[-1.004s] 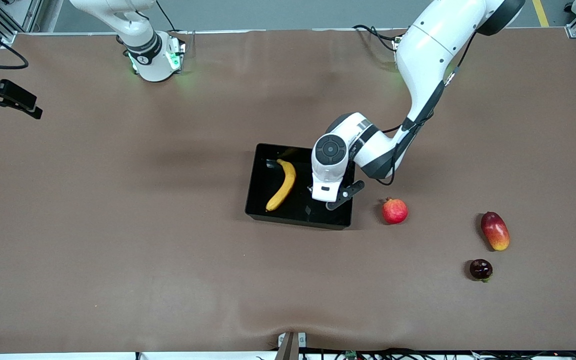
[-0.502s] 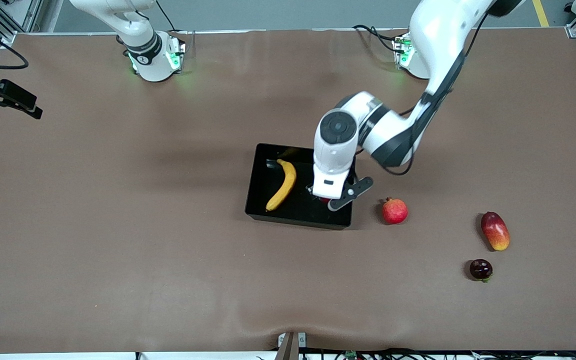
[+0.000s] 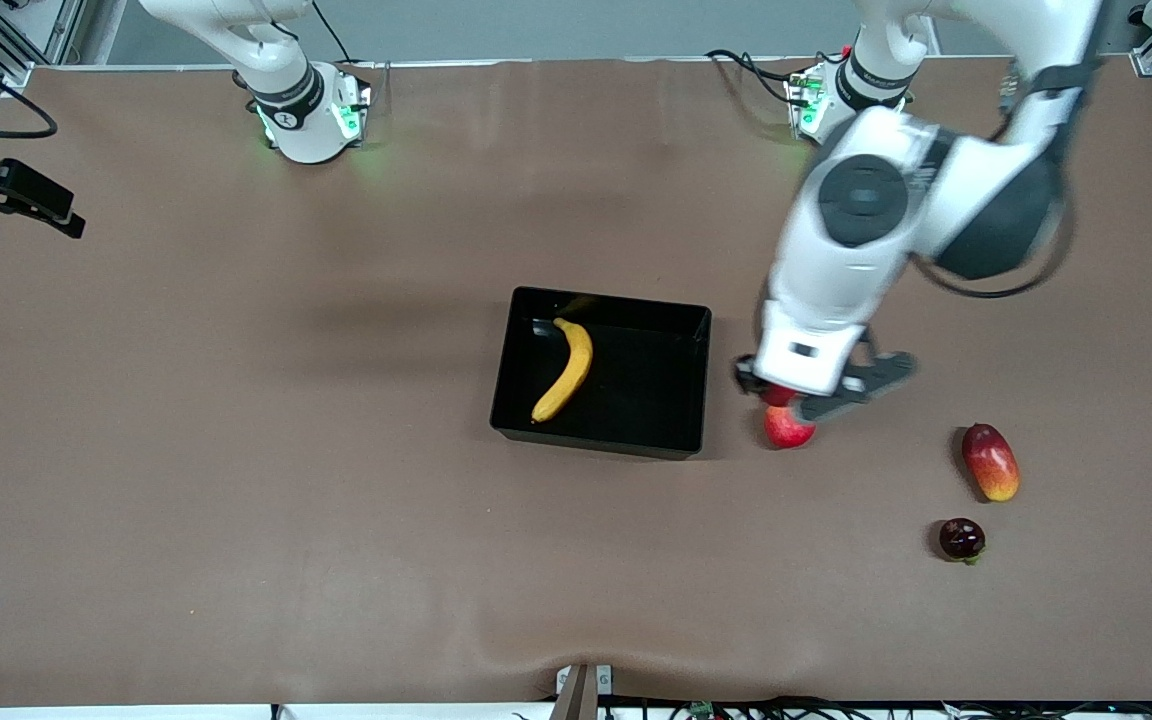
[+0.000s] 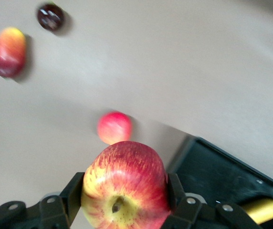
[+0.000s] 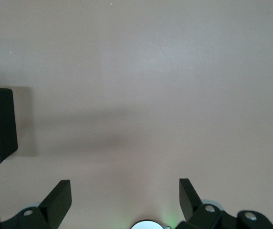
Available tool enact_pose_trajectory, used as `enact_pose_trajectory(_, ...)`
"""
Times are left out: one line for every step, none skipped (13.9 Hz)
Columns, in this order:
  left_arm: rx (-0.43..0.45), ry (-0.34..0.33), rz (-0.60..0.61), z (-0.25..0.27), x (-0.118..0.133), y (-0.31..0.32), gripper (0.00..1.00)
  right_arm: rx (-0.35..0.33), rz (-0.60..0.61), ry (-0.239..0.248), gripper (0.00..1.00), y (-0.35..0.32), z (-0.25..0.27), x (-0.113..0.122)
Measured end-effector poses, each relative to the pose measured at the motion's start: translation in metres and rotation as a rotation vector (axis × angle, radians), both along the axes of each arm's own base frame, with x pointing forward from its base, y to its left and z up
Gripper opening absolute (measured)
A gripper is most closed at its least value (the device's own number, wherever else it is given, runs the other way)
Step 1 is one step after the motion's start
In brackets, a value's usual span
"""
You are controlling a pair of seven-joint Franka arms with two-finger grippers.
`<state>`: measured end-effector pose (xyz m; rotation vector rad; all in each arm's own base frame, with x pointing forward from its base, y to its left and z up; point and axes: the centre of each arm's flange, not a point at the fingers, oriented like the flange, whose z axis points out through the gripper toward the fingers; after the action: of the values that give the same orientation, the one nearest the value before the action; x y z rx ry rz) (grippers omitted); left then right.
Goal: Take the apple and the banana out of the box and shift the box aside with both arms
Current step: 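Lift the apple out with the left gripper and carry it beside the mango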
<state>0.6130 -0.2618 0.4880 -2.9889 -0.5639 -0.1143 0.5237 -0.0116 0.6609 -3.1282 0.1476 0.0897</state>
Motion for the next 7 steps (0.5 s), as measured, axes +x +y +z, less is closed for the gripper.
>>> enact_pose_trajectory(0.004, 0.012, -0.013, 0.005, 0.006, 0.023, 0.74, 0.0, 0.0, 0.0, 1.0, 0.0, 0.0, 0.0)
enact_pose_trajectory(0.007, 0.024, -0.017, 0.008, 0.01, 0.043, 0.74, 0.0, 0.0, 0.0, 1.0, 0.0, 0.0, 0.0)
enact_pose_trajectory(0.011, 0.036, -0.012, 0.006, 0.015, 0.062, 0.74, 0.0, 0.0, 0.0, 1.0, 0.0, 0.0, 0.0)
enact_pose_trajectory(0.017, 0.052, -0.002, 0.001, 0.019, 0.081, 0.74, 0.0, 0.0, 0.0, 1.0, 0.0, 0.0, 0.0)
enact_pose_trajectory(0.021, 0.073, 0.007, -0.008, 0.023, 0.101, 0.74, 0.0, 0.0, 0.0, 1.0, 0.0, 0.0, 0.0)
enact_pose_trajectory(0.025, 0.096, 0.021, -0.019, 0.025, 0.119, 0.74, 0.0, 0.0, 0.0, 1.0, 0.0, 0.0, 0.0)
enact_pose_trajectory(0.028, 0.117, 0.039, -0.032, 0.027, 0.136, 0.74, 0.0, 0.0, 0.0, 1.0, 0.0, 0.0, 0.0)
